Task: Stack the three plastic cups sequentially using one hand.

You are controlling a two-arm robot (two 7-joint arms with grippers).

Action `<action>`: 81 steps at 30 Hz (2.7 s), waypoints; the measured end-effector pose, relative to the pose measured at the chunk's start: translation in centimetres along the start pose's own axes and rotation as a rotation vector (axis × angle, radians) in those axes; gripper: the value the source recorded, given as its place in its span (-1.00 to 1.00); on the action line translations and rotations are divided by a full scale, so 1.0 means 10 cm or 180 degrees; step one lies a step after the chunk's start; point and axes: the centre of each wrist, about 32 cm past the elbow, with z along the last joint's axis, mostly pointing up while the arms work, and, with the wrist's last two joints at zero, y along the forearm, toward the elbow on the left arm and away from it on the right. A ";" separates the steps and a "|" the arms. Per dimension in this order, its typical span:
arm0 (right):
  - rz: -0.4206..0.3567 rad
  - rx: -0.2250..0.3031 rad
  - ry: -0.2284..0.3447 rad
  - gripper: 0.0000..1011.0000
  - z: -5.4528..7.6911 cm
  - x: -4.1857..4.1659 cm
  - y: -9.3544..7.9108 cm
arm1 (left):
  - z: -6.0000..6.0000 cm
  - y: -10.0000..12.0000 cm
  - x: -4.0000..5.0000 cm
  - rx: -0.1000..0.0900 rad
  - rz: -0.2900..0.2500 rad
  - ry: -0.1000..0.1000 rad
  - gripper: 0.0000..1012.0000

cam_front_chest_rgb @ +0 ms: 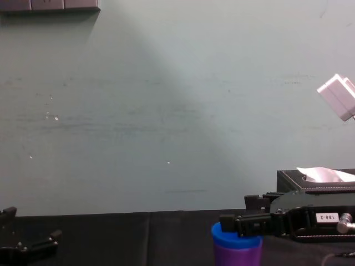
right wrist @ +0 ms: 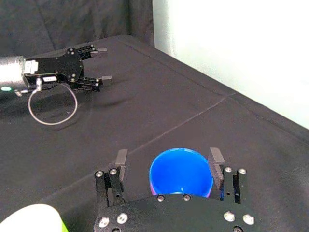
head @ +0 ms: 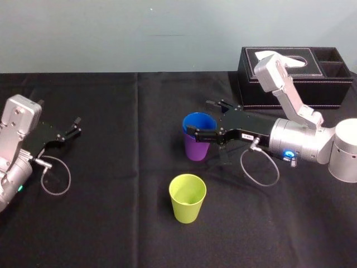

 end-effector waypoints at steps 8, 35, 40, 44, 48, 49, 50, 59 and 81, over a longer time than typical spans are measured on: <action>0.0029 0.0039 -0.0018 0.98 0.01 -0.018 -0.03 | 0.00 0.00 0.000 0.0000 0.0000 0.0000 1.00; 0.0741 -0.0008 -0.0166 0.98 -0.25 -0.249 -1.08 | 0.00 0.00 0.000 0.0000 0.0000 0.0000 1.00; 0.0853 -0.0071 -0.0137 0.98 -0.34 -0.287 -1.08 | 0.00 0.00 0.000 0.0000 0.0000 0.0000 1.00; 0.0935 -0.0117 -0.0135 0.98 -0.39 -0.316 -1.05 | 0.00 0.00 0.000 0.0000 0.0000 0.0000 1.00; 0.1010 -0.0158 -0.0137 0.98 -0.42 -0.353 -0.98 | 0.00 0.00 0.000 0.0000 0.0000 0.0000 1.00; 0.1033 -0.0171 -0.0136 0.98 -0.43 -0.363 -0.95 | 0.00 0.00 0.000 0.0000 0.0000 0.0000 1.00; 0.1052 -0.0183 -0.0131 0.98 -0.44 -0.373 -0.92 | 0.00 0.00 0.000 0.0000 0.0000 0.0000 1.00; 0.1130 -0.0244 -0.0086 0.98 -0.50 -0.401 -0.73 | 0.00 0.00 0.000 0.0000 0.0000 0.0000 1.00; 0.1183 -0.0277 -0.0057 0.98 -0.54 -0.380 -0.44 | 0.00 0.00 0.000 0.0000 0.0000 0.0000 1.00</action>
